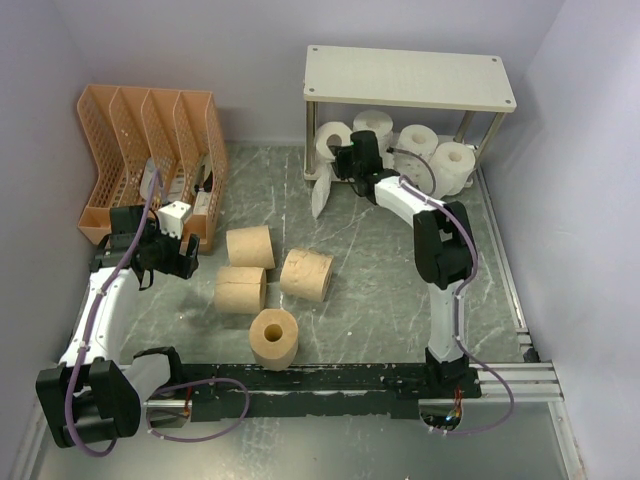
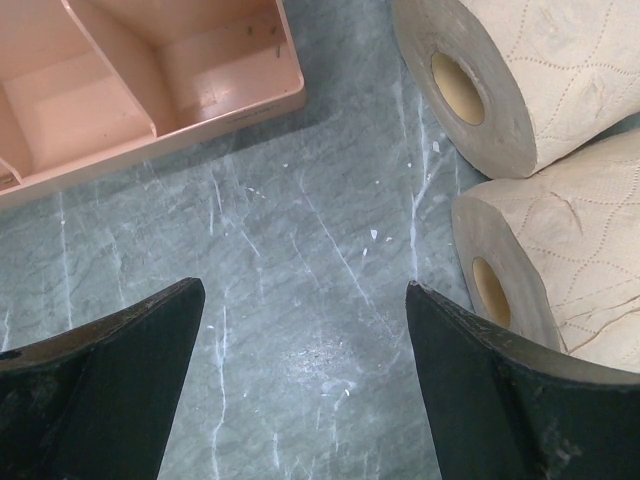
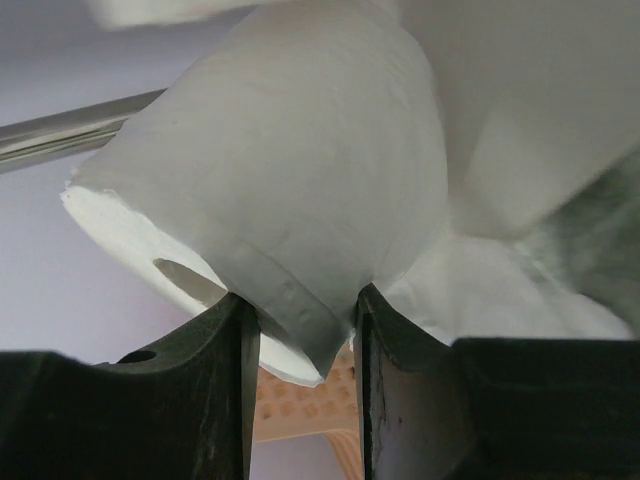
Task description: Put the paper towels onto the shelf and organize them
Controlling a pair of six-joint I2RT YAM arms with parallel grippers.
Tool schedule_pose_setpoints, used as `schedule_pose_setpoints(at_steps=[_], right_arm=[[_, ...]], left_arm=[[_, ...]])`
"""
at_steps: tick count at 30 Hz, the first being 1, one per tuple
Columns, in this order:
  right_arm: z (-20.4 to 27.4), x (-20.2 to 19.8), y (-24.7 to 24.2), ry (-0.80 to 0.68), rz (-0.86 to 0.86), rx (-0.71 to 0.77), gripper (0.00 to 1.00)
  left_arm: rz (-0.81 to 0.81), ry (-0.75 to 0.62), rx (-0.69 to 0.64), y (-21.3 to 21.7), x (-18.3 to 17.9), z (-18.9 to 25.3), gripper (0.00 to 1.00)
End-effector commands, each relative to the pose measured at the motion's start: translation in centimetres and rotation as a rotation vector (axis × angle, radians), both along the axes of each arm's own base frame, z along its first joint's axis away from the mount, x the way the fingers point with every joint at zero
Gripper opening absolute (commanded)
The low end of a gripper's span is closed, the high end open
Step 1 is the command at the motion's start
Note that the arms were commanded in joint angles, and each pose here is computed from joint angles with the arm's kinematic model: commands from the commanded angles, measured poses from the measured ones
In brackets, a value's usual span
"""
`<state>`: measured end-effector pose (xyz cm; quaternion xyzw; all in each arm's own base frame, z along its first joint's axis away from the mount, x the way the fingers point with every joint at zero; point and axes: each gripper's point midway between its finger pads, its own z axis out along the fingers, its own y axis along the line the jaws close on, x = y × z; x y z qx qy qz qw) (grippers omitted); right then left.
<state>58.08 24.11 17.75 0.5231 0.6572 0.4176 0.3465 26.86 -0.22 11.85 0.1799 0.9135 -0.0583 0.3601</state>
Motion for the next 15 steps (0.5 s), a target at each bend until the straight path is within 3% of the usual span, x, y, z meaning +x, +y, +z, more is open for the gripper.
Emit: schedule_pose_setpoints(at_steps=[1, 5, 6, 12, 13, 15], right_arm=[[-0.6, 0.3, -0.1, 0.045, -0.027, 0.021, 0.00], [-1.3, 0.1, -0.8, 0.056, -0.045, -0.017, 0.00], [-1.4, 0.1, -0.9, 0.052, -0.043, -0.024, 0.07], [0.3, 0.6, -1.2, -0.035, -0.042, -0.056, 0.90], [0.9, 0.8, -1.3, -0.061, -0.038, -0.064, 0.99], [2.5, 1.0, -1.3, -0.120, -0.021, -0.098, 1.00]], left_arm=[[-0.016, -0.028, 0.013, 0.0, 0.7, 0.9, 0.94], [-0.019, -0.029, 0.012, 0.0, 0.7, 1.0, 0.94], [-0.019, -0.028, 0.012, 0.0, 0.7, 0.9, 0.94], [-0.021, -0.022, 0.012, -0.1, 0.7, 0.8, 0.94], [-0.022, -0.022, 0.011, -0.1, 0.7, 0.8, 0.94], [-0.022, -0.023, 0.013, -0.1, 0.6, 0.8, 0.94]])
